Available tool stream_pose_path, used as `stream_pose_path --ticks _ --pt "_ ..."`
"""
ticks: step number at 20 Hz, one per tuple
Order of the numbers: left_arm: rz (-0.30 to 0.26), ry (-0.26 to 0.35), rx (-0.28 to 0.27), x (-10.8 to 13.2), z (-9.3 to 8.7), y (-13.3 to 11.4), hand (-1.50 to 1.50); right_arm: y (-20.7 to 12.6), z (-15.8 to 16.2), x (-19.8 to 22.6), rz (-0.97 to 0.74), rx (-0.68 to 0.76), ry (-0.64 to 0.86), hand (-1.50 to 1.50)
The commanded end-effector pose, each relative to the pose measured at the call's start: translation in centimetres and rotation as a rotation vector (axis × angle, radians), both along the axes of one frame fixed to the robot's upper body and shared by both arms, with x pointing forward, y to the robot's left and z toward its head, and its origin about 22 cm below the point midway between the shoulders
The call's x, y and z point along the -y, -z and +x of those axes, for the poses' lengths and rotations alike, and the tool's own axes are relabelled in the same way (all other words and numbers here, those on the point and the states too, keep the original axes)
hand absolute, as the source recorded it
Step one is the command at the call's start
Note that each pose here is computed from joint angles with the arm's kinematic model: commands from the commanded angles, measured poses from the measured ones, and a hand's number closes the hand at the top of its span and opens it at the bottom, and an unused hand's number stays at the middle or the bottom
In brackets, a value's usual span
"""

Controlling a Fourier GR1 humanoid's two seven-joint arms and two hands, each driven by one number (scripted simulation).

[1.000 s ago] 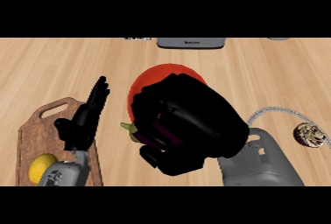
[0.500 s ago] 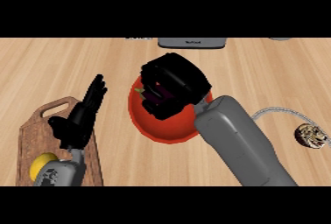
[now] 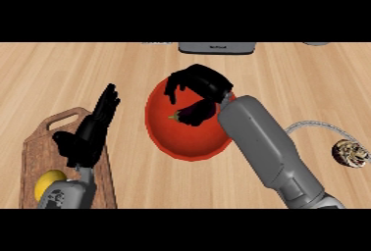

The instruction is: Pick the eggplant from the placemat and place it in the bowl

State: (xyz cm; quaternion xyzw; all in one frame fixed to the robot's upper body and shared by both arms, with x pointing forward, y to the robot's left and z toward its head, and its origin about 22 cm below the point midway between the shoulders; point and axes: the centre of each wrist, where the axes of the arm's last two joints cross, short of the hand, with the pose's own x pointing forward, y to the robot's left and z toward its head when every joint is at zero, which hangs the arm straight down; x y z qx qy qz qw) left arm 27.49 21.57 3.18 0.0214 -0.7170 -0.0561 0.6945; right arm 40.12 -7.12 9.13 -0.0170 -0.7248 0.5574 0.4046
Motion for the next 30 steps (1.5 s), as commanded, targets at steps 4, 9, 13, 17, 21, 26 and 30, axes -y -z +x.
stream_pose_path --ticks 4,9,13,17,21,26,30 --pt "0.003 -0.007 -0.008 -0.5 0.3 -0.1 0.00 2.0 1.2 1.4 0.134 -0.139 -0.136 -1.50" --pt "0.008 0.003 0.004 1.4 0.0 0.6 0.00 0.0 1.9 0.8 0.357 -0.157 -0.112 -1.50" --pt "-0.006 -0.013 0.003 0.6 0.6 -0.4 0.00 -1.9 3.3 2.1 0.463 -0.206 -0.053 -1.50" --pt "0.009 -0.015 0.001 0.5 1.0 -0.1 0.00 -4.2 5.0 5.9 0.482 -0.286 -0.038 -1.50" --pt "0.009 0.004 0.001 -0.2 0.2 -0.6 0.00 -1.6 5.2 9.6 0.531 -0.377 -0.012 -1.50" --pt "0.010 0.013 0.000 0.8 -0.5 -0.8 0.00 -2.3 5.8 12.9 0.547 -0.429 -0.075 -1.50" --pt "-0.001 0.003 0.005 0.9 -0.9 0.8 0.00 -2.2 5.7 16.0 0.561 -0.479 -0.127 -1.50"
